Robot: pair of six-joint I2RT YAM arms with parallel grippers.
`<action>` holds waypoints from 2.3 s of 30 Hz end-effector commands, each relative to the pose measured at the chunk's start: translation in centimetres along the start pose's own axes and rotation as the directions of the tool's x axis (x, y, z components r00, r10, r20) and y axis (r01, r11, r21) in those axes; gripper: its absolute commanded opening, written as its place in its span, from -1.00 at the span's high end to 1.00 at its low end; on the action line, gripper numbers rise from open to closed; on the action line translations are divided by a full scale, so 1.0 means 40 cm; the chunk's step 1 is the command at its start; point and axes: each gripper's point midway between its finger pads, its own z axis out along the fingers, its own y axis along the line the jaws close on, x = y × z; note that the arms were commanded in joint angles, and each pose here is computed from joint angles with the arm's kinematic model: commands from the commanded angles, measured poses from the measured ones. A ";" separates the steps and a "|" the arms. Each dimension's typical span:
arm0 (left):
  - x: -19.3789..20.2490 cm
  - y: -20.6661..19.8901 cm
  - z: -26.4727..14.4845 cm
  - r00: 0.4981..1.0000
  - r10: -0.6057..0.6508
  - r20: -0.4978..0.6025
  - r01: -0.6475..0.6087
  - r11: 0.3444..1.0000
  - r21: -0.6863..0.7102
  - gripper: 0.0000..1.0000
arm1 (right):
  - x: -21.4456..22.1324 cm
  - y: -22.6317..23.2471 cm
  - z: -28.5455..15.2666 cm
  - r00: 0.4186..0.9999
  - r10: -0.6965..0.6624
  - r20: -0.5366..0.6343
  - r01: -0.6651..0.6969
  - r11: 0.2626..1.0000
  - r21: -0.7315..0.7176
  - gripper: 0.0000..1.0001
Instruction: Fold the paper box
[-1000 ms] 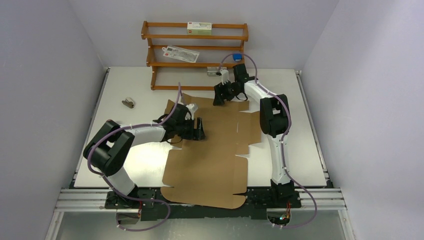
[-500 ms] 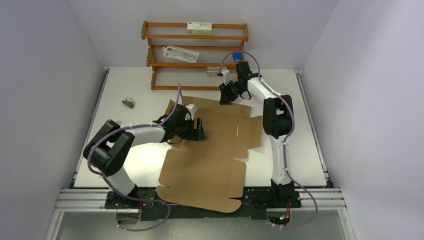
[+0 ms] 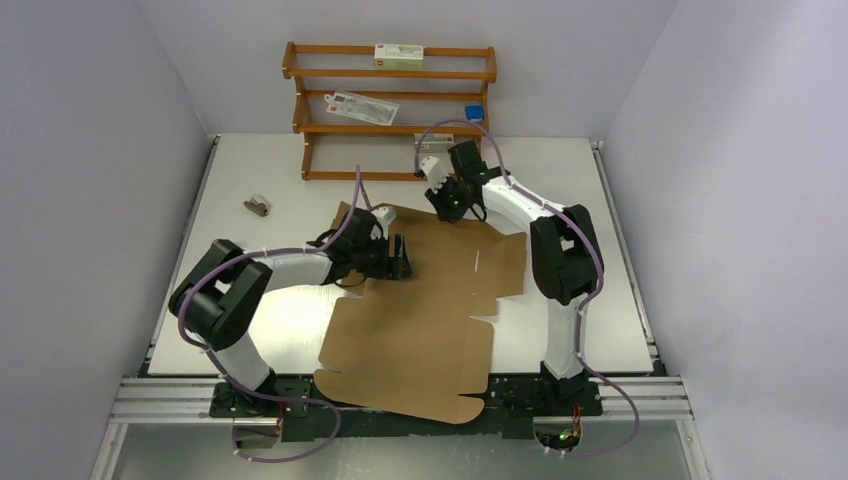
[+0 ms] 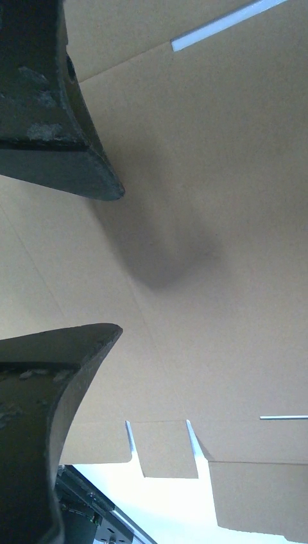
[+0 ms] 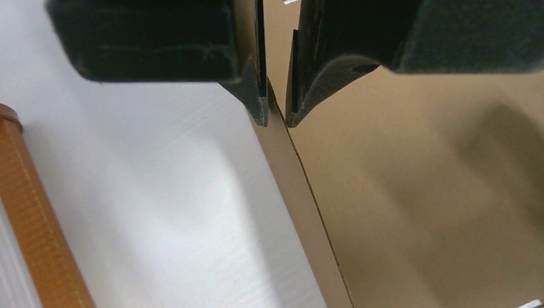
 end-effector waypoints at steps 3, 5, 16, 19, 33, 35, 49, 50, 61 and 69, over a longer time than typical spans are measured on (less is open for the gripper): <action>0.028 0.012 0.007 1.000 -0.004 -0.024 0.004 1.000 -0.004 -0.52 | -0.012 -0.007 0.027 0.999 -0.049 0.000 0.049 0.995 0.090 0.47; 0.022 0.012 0.000 1.000 0.002 -0.012 -0.002 1.000 -0.010 -0.53 | -0.021 -0.012 0.032 0.998 -0.069 0.001 0.069 0.992 0.104 0.38; -0.037 -0.026 -0.045 0.999 0.020 0.038 -0.021 1.000 0.016 -0.54 | -0.047 -0.024 0.023 0.989 -0.136 -0.051 0.142 0.979 0.149 0.71; -0.095 -0.031 -0.071 0.996 0.030 0.086 -0.031 0.999 0.010 -0.55 | -0.086 -0.028 -0.020 0.984 -0.177 -0.010 0.176 0.968 0.182 0.72; -0.408 0.130 -0.274 0.895 -0.037 0.444 0.089 0.991 -0.098 -0.60 | -0.158 -0.036 -0.186 0.951 -0.301 -0.074 0.307 0.878 0.367 0.94; -0.428 0.171 -0.299 0.881 -0.038 0.472 0.108 0.987 -0.121 -0.61 | -0.165 -0.021 -0.200 0.936 -0.340 -0.091 0.348 0.855 0.384 0.98; -0.463 0.350 -0.410 0.811 -0.006 0.585 0.111 0.983 -0.143 -0.66 | -0.287 0.038 -0.302 0.799 -0.544 -0.256 0.585 0.608 0.536 1.00; -0.462 0.348 -0.406 0.808 0.001 0.589 0.097 0.986 -0.134 -0.65 | -0.297 0.038 -0.311 0.788 -0.554 -0.270 0.599 0.585 0.547 1.00; -0.457 0.380 -0.363 0.794 0.125 0.595 -0.055 0.989 -0.135 -0.60 | -0.301 0.097 -0.322 0.708 -0.612 -0.352 0.683 0.468 0.561 1.00; -0.503 0.379 -0.325 0.783 0.209 0.586 -0.190 0.977 -0.094 -0.54 | -0.256 0.120 -0.310 0.703 -0.613 -0.359 0.693 0.477 0.541 1.00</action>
